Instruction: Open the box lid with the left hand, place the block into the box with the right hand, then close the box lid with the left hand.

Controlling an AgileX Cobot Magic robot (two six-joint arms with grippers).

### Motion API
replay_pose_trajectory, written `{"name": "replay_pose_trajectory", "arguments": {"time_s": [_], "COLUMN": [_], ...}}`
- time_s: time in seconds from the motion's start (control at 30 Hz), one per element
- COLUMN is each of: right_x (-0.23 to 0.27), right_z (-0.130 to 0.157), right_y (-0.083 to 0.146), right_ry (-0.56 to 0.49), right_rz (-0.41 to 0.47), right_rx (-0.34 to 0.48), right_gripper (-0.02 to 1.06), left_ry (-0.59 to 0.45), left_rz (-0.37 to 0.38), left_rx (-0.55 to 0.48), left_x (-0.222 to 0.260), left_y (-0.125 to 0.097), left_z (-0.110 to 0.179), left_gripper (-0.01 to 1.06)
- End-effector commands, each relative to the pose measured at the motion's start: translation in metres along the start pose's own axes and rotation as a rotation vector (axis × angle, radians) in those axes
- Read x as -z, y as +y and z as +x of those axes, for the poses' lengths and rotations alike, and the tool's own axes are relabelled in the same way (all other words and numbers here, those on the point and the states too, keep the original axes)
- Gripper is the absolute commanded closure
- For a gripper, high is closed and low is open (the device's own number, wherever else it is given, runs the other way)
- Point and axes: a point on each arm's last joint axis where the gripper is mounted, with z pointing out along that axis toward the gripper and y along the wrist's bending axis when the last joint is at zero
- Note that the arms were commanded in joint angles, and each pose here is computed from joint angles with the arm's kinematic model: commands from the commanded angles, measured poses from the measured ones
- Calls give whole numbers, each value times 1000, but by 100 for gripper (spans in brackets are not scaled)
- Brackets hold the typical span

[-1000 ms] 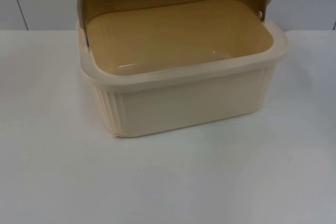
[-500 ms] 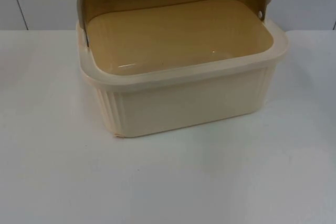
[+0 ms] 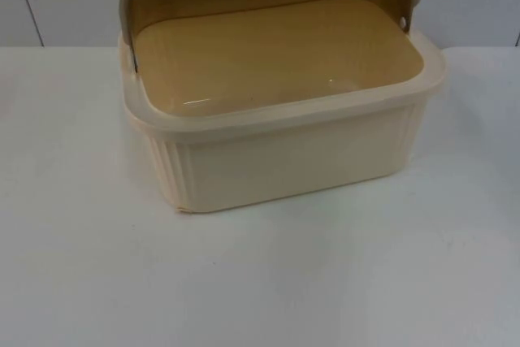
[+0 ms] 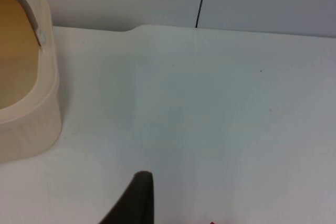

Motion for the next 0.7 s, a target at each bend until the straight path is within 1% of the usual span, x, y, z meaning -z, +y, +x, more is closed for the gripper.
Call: {"name": "replay_pose_trajectory", "arguments": {"time_s": [0.0, 0.03, 0.17, 0.2, 0.23, 0.27, 0.3, 0.33, 0.4, 0.47, 0.57, 0.67], "right_x": [2, 2, 2, 2, 2, 2, 2, 2, 2, 2, 2, 2], "right_z": [-1, -1, -1, -1, -1, -1, -1, -1, -1, -1, -1, -1], "right_y": [-1, -1, -1, -1, -1, -1, -1, -1, -1, -1, -1, -1], "right_ry": [-16, -16, -16, -16, -16, -16, -16, -16, -16, -16, -16, -16], "right_rz": [4, 4, 4, 4, 4, 4, 4, 4, 4, 4, 4, 4], "right_rx": [-9, -9, -9, -9, -9, -9, -9, -9, -12, -12, -12, -12], "right_gripper": [-1, -1, -1, -1, -1, -1, -1, -1, -1, -1, -1, -1], "left_ry": [15, 24, 22, 21, 21, 19, 19, 17, 26, 36, 94, 95], "left_rz": [56, 67, 66, 66, 66, 65, 65, 65, 60, 57, 61, 68], "left_rx": [-1, -3, -5, -5, -5, -7, -7, -7, 6, 2, 6, 17], "left_x": [3, 3, 3, 3, 3, 3, 3, 3, 3, 3, 4, 4], "left_y": [1, 2, 3, 3, 3, 3, 3, 3, 3, 3, 3, 2], "left_z": [0, 0, 0, 0, 0, 0, 0, 0, 1, 1, 7, 7], "left_gripper": [105, 105, 104, 99, 90, 78, 78, 57, 1, 1, 1, 1]}}
